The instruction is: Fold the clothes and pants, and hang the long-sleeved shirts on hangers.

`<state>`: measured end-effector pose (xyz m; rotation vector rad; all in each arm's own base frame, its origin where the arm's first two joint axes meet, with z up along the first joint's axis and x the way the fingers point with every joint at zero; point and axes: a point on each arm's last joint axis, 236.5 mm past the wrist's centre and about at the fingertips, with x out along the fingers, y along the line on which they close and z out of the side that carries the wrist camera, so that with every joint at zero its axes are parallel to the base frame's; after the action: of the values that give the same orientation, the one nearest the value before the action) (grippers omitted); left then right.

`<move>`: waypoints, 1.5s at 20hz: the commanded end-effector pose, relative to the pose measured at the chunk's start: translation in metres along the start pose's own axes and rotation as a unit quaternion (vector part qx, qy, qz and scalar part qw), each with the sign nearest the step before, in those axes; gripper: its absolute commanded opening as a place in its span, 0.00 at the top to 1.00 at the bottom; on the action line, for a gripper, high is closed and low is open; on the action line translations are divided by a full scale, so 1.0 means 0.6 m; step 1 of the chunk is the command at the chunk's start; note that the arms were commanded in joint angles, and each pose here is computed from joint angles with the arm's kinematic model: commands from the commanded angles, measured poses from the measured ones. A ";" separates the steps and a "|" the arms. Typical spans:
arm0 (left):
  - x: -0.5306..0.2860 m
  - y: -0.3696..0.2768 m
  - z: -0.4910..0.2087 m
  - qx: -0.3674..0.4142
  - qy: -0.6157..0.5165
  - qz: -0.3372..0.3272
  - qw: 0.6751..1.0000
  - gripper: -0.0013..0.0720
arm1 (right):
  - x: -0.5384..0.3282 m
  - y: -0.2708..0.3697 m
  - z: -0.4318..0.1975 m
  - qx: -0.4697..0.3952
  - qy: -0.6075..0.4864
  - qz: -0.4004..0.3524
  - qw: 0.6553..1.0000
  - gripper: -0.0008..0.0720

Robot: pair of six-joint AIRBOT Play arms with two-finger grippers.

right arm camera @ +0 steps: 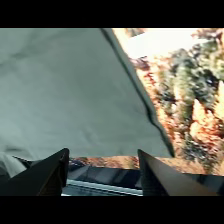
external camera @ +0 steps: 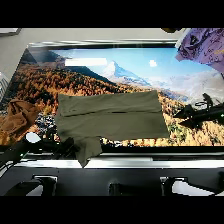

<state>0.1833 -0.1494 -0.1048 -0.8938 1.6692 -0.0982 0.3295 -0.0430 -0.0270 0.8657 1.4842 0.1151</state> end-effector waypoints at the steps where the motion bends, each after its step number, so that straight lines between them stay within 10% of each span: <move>1: 0.000 -0.001 -0.005 0.000 0.006 -0.001 1.000 0.96 | 0.051 -0.023 -0.026 0.014 0.042 0.016 0.999 0.30; 20: 0.000 -0.001 -0.006 -0.001 0.008 0.000 1.000 0.96 | 0.128 -0.088 -0.091 0.034 0.091 -0.003 0.995 0.34; 24: -0.003 -0.002 -0.002 -0.002 0.005 -0.002 1.000 0.96 | 0.129 -0.082 -0.078 0.028 0.074 0.006 0.997 0.95; 30: -0.095 0.008 0.040 0.028 -0.028 0.032 0.999 0.96 | 0.085 -0.066 -0.083 0.015 0.047 -0.016 0.999 0.95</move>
<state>0.2038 -0.1287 -0.0833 -0.8808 1.6266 -0.1048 0.2795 -0.0184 -0.0998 0.8948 1.5984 0.1317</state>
